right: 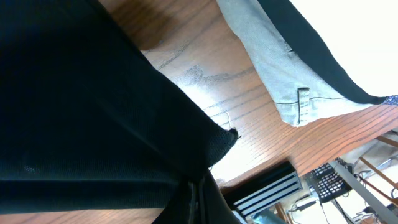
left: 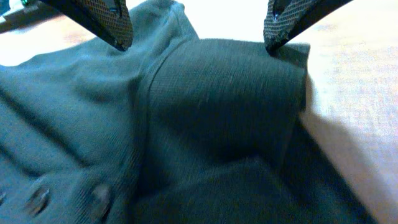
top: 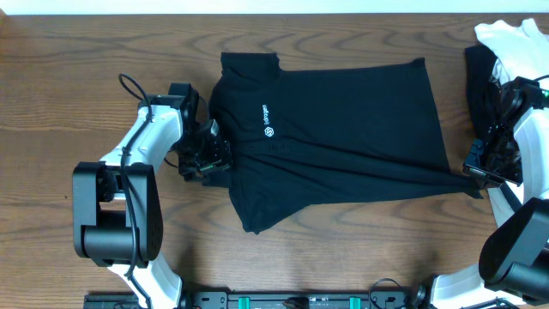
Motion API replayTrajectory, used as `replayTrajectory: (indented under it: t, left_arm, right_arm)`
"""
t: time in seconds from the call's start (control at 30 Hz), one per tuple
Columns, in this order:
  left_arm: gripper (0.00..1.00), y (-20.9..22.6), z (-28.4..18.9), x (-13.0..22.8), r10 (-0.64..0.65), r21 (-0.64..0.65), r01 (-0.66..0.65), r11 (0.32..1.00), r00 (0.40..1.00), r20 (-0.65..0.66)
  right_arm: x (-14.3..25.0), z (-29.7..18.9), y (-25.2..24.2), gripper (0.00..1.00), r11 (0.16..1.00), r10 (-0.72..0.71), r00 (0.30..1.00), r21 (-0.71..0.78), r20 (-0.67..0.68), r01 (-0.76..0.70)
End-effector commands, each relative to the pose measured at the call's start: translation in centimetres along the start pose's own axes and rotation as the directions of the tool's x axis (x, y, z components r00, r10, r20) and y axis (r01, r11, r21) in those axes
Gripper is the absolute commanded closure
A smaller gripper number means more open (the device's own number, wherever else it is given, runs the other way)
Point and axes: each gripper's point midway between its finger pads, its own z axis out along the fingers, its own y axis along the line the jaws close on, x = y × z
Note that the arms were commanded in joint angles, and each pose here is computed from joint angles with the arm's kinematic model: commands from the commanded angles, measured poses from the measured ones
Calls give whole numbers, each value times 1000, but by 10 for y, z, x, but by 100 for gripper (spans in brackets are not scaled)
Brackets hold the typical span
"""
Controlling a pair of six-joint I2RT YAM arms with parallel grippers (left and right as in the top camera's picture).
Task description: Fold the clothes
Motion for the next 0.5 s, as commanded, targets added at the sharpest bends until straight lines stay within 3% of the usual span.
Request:
replayTrajectory:
  t: [0.0,0.1,0.17,0.33,0.47]
  left_arm:
    - [34,2,1,6,-24,-3,24,1000,999,-24]
    - [54,2,1,6,-24,-3,24,1000,999,-24]
    - [61,3,2,7,-26,-4,26,1000,999,-29]
    - [63,8,7,8,-27,-19,26,999,999,-26]
    - [66,-17,-6,4,-1,99,1,995,1000,1]
  right_arm:
    - [0,-6,-5,99,1000,25,999,8,27,-25]
    - [0,-6,-5,99,1000,25,999,8,27,-25]
    - [0,-6,-5,99,1000,25,999,8,26,-25]
    - [0,-6,-5,99,1000,25,999,8,26,-25]
    - [0,-6,-5,99,1000,25,999,8,27,-25]
